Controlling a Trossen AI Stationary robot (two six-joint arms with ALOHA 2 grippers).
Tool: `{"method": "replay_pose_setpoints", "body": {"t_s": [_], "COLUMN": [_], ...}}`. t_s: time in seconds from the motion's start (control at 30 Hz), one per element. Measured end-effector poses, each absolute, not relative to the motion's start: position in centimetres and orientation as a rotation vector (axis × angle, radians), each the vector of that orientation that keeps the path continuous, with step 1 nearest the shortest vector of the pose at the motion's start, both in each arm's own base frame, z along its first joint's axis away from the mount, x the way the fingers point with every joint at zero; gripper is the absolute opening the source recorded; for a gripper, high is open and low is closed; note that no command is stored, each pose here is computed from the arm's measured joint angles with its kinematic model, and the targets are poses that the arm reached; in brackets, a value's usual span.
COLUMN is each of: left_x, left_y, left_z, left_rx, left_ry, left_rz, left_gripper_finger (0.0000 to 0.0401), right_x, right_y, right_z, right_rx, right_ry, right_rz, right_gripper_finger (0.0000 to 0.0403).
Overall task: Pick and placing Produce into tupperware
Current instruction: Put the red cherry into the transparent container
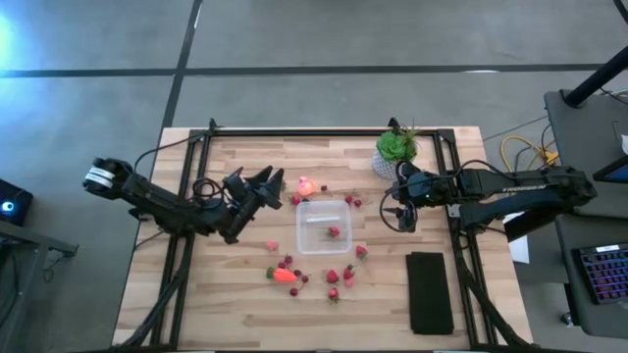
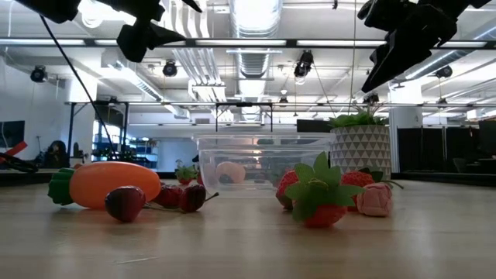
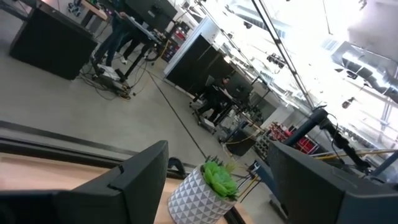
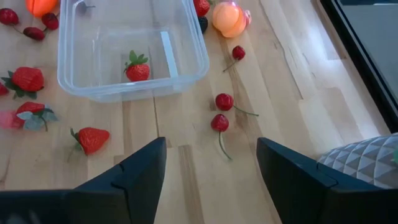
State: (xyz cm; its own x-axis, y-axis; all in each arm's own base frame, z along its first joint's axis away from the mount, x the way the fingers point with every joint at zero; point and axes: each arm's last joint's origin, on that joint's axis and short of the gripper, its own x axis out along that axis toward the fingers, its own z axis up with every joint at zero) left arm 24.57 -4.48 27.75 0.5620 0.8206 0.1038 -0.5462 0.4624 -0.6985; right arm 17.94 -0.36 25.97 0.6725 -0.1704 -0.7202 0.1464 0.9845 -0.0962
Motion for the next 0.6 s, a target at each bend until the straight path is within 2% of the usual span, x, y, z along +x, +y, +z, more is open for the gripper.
{"method": "replay_pose_setpoints", "body": {"t_s": [0.47,0.6], "left_x": [25.1,25.2], "left_y": [-4.4,-4.0], "left_z": [28.8,29.1], "left_rx": [-0.697,-0.701], "left_ry": [-0.505,-0.519], "left_rz": [0.869,0.879], "left_gripper_finger": [0.0262,0.0262], "right_x": [17.8,18.3], "right_y": [-0.4,-0.4], "right_z": [26.1,26.3], "right_rx": [-0.03,-0.005], "right_ry": [0.808,0.735], "right_rz": [-0.178,-0.185], "right_gripper_finger": [0.0245,0.0241]}}
